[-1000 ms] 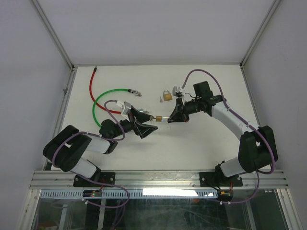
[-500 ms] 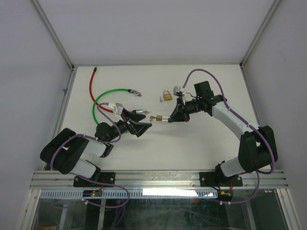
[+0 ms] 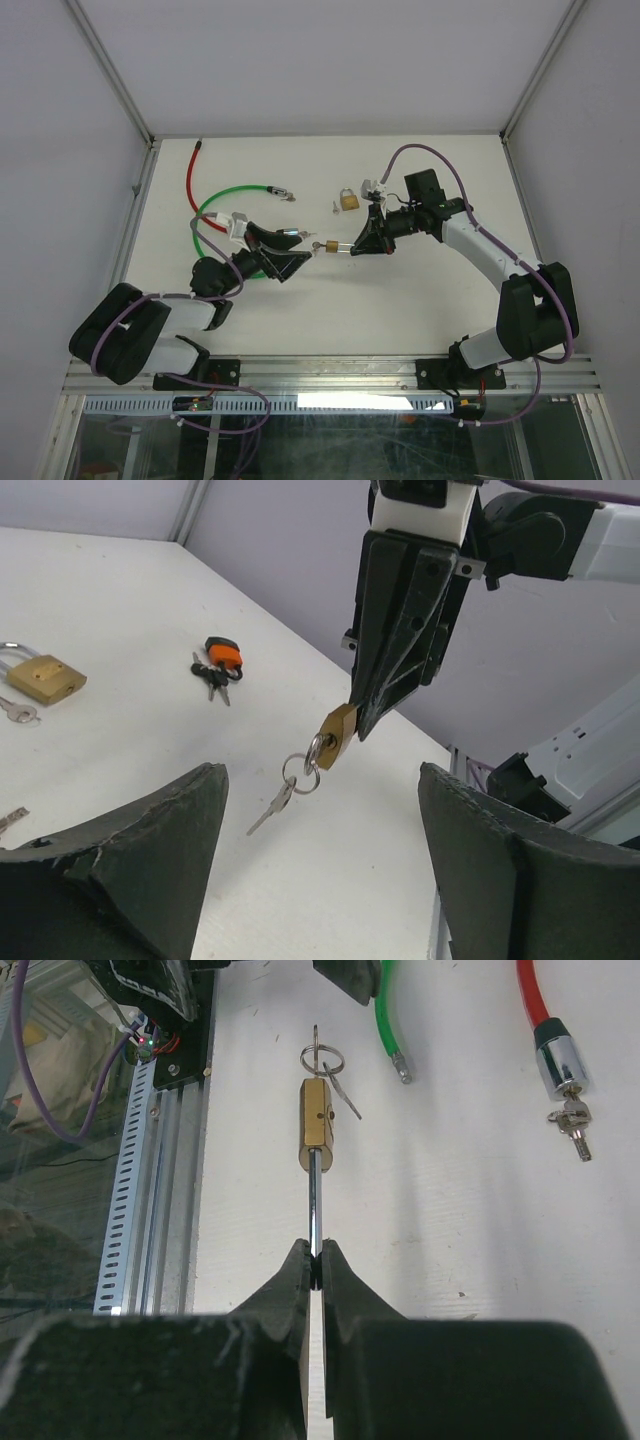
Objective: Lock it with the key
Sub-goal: Lock the lock.
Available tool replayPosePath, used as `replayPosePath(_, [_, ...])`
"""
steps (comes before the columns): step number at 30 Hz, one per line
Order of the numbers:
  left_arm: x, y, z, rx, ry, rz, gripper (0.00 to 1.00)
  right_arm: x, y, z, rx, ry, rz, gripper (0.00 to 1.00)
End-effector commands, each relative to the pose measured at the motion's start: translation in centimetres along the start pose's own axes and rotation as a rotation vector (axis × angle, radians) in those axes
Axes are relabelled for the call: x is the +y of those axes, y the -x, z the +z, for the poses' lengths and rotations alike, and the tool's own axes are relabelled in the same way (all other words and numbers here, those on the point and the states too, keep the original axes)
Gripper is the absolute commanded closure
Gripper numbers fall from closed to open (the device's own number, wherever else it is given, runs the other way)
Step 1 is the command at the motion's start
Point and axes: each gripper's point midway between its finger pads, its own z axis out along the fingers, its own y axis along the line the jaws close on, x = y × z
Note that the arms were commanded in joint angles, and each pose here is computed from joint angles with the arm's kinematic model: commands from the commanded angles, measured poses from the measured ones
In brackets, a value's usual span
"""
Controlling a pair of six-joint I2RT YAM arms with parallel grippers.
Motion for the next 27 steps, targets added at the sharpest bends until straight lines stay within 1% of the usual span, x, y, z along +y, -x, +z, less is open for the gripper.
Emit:
replayPosePath(1, [-0.5,2.5,1.2,-0.036,0.004,0.048,0.25,0.6,3.5,-0.8,-0.064,0.012,-0.122,1.00])
replayPosePath(4, [0.3,2.7,1.7,-0.012,0.067,0.054,0.32,0.5,3.4,-0.8,-0.064,0.012,-0.120,1.00])
replayPosePath(6, [0.5,2.6,2.1,0.004,0.101,0.071,0.33,0.5,3.4,-0.7,-0.062,0.013,-0.116,1.00])
replayPosePath(13, [-0.5,2.2,3.4,0.046,0.143,0.137,0.38,0.5,3.4,-0.7,-0.063,0.014,-0.116,1.00])
replayPosePath(27, [-1.0,1.3,4.2,0.082,0.129,0.137,0.51,0.5,3.4,-0.8,-0.063,0.013,-0.116,1.00])
